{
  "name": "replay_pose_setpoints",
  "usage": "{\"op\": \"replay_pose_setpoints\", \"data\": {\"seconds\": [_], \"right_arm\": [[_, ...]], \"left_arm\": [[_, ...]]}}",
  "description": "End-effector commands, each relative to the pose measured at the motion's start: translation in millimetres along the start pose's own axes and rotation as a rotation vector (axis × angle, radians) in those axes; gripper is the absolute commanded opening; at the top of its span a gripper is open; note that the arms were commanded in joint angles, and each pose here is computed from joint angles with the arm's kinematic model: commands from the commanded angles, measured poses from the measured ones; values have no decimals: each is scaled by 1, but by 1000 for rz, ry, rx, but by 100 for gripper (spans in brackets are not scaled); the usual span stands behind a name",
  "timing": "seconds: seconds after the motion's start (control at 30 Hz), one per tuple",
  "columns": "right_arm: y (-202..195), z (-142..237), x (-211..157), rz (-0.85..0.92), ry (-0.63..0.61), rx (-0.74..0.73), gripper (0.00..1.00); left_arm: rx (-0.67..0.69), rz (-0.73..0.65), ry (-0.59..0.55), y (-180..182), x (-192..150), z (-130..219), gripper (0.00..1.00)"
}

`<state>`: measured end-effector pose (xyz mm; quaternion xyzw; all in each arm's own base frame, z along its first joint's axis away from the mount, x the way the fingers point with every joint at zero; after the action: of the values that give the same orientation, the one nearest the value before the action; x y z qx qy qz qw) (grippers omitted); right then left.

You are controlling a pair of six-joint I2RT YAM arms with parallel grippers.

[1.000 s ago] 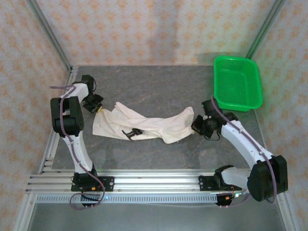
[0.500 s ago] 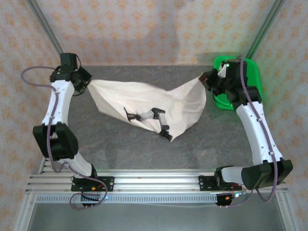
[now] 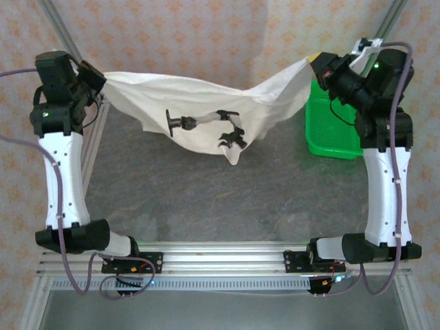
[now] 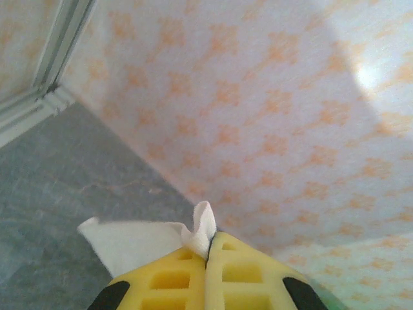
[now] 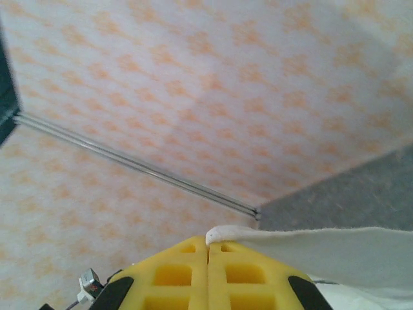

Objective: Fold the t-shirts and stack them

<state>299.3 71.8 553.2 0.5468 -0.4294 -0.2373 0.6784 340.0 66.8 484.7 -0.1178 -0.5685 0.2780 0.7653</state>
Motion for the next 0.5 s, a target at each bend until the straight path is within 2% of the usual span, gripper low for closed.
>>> {"op": "replay_pose_setpoints", "data": {"seconds": [0.0,0.23,0.37,0.47], "right_arm": [[49,31,-1,59,-42,136,0],[99,73,-4,152,-119,218,0],[111,81,-6,168,-121,236,0],[106,74,-2,161,-115,206,0]], "left_arm": [[-46,-63,-193,-18,40,57,0],[-113,-101,-342,-39,70,111,0],[-128,-98,-366,-42,72,121,0],[-141,-97,-344,-43,70,114,0]]}}
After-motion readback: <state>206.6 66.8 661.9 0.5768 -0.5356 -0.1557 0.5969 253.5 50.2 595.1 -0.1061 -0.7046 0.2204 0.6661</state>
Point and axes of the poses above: each hand's point on the last joint's axis, 136 mm out from that joint toward the fingers, its own z axis back along the fingers, its own y axis along the line the jaws close on, x = y × z, the point moved 5 cm from there along z, back along the fingers, and after that the axes turned 13 degrees about -z, right-handed, at the moved point
